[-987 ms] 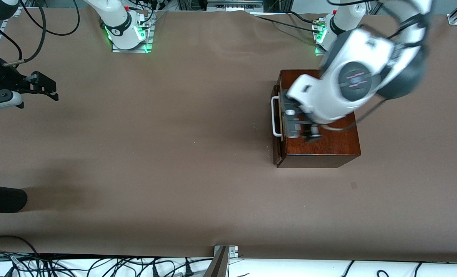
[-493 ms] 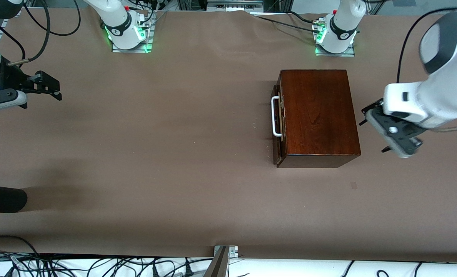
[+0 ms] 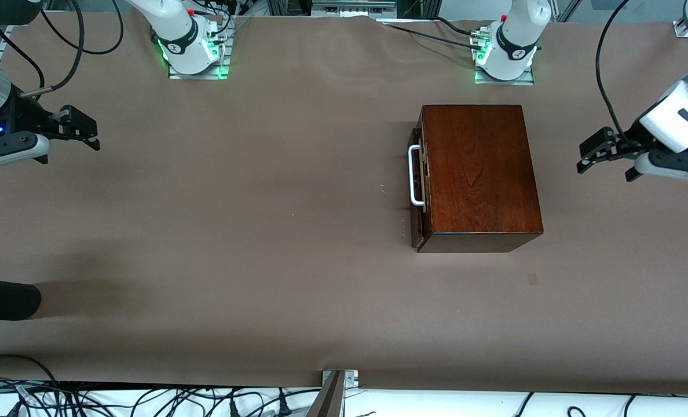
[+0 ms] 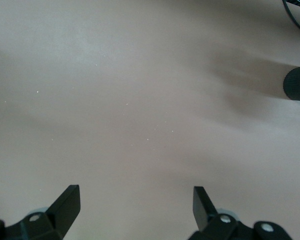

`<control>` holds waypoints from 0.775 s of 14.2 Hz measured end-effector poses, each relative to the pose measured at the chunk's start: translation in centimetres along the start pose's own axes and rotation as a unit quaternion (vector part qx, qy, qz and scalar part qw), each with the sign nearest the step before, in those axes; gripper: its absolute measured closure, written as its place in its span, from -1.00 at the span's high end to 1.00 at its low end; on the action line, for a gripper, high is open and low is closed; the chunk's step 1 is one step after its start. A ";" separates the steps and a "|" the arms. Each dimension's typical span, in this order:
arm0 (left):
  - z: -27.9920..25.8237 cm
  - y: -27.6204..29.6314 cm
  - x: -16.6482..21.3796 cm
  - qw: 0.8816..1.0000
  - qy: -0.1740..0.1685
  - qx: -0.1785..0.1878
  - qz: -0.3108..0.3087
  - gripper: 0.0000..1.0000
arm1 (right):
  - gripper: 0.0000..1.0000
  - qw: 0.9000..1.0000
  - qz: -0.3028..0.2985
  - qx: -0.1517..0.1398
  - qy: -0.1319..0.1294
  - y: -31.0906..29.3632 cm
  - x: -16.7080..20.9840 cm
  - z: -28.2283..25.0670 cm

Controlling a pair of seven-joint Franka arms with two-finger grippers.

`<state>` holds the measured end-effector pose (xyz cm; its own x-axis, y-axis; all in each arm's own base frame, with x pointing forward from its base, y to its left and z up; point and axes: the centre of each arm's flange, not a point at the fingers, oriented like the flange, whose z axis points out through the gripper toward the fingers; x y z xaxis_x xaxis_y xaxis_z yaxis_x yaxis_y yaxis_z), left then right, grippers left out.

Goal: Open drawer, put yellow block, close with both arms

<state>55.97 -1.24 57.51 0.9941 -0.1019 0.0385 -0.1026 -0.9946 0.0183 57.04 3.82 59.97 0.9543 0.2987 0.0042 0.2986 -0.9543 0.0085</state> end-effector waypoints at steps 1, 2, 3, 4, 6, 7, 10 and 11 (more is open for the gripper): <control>0.4 -0.4 -0.6 1.000 -0.005 -0.001 -0.007 1.00 | 1.00 1.000 0.000 0.000 0.000 0.0 0.0 0.0; 0.8 -0.6 -0.9 1.000 -0.008 -0.001 -0.012 1.00 | 1.00 1.000 0.000 0.000 0.000 0.0 0.0 0.0; 1.2 -0.5 -1.1 1.000 -0.011 0.000 -0.013 1.00 | 1.00 1.000 0.000 0.000 0.000 0.0 0.0 0.0; 1.5 -0.2 -1.1 1.000 -0.014 0.000 -0.014 1.00 | 1.00 1.000 0.000 0.000 0.000 0.0 0.0 0.0; 1.8 0.3 -1.1 1.000 -0.017 0.000 -0.014 1.00 | 1.00 1.000 0.000 0.000 0.000 0.1 0.0 0.0; 1.9 0.4 -1.1 1.000 -0.017 0.000 -0.019 1.00 | 1.00 1.000 0.001 0.000 0.000 0.1 0.0 0.0; 2.1 0.1 -1.2 0.999 -0.021 0.000 -0.030 1.00 | 1.00 1.000 0.001 0.000 0.000 0.1 0.0 0.0; 2.1 0.0 -1.3 0.999 -0.022 0.000 -0.031 1.00 | 1.00 1.000 0.001 0.000 0.000 0.1 0.0 0.0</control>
<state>54.78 -1.19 55.32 0.9992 -0.0406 -0.0073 -0.0404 -0.9990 0.0189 57.05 3.76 59.98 0.9547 0.2976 0.0045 0.2975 -0.9547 0.0086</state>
